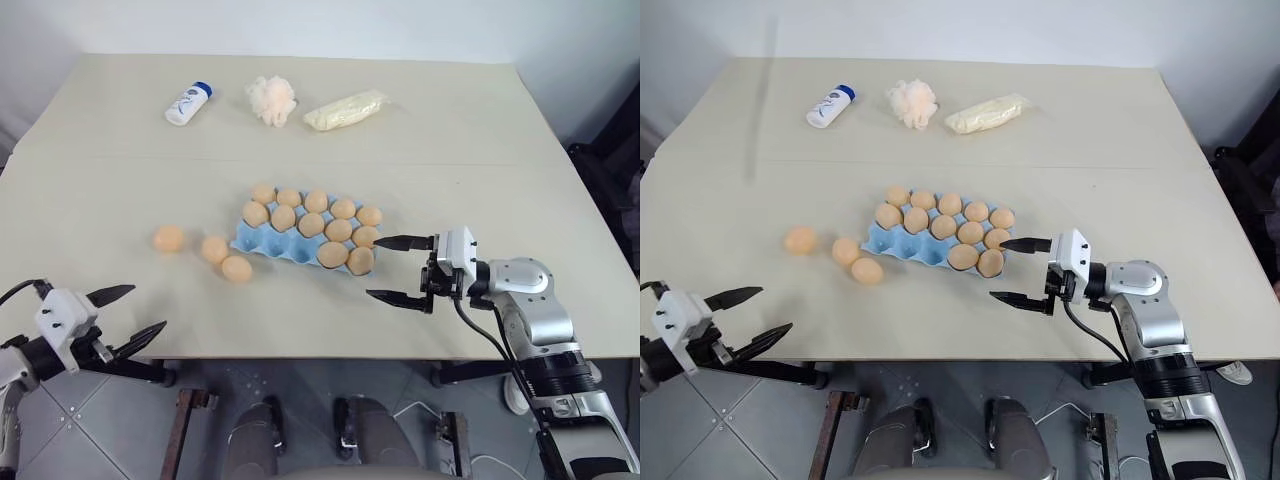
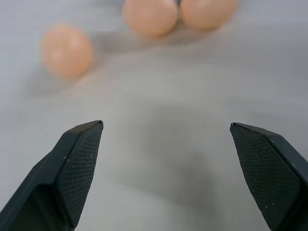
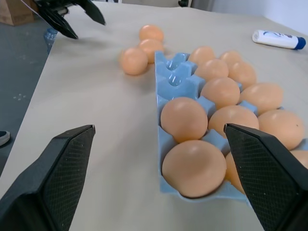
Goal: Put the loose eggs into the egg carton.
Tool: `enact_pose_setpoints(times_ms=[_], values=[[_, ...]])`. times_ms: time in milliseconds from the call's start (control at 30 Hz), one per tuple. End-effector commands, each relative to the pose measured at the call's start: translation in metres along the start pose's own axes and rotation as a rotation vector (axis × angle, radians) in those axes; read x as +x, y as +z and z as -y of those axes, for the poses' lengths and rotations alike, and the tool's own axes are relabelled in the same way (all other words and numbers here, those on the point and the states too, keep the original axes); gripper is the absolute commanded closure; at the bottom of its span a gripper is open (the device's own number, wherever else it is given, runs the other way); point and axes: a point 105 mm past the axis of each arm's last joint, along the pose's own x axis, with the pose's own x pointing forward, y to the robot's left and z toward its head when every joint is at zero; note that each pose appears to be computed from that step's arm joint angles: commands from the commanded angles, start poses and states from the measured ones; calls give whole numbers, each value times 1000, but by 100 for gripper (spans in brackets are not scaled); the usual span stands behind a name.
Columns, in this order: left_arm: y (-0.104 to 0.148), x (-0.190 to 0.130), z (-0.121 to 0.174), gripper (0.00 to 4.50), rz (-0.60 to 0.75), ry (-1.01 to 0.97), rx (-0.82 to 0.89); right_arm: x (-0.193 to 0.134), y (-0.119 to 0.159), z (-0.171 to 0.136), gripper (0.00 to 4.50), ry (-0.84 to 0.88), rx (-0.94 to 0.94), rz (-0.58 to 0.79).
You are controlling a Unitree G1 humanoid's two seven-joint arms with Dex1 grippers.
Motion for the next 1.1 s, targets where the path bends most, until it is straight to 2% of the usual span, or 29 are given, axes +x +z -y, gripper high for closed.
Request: enact_pose_setpoints(times_ms=[33, 167, 333, 467, 600, 867, 967, 1100], values=[[17, 6, 7, 0, 66, 5, 29, -2, 16, 1, 1, -16, -42, 59], [28, 21, 11, 0, 119, 5, 12, -3, 22, 2, 1, -20, -59, 77], [55, 64, 34, 0, 239, -58, -31, -8, 18, 0, 1, -22, -48, 44], [66, 91, 47, 0, 280, -97, -65, -8, 17, -3, 1, -31, -45, 36], [66, 115, 56, 0, 279, -96, -98, -6, 19, -8, 1, -36, -44, 38], [58, 136, 61, 0, 257, -113, -124, -2, 23, -12, 1, -65, -41, 48], [57, 139, 60, 59, 257, -115, -124, -1, 23, -11, 0, -76, -42, 52], [58, 142, 62, 179, 262, -130, -119, 0, 23, -10, 0, -82, -42, 56]])
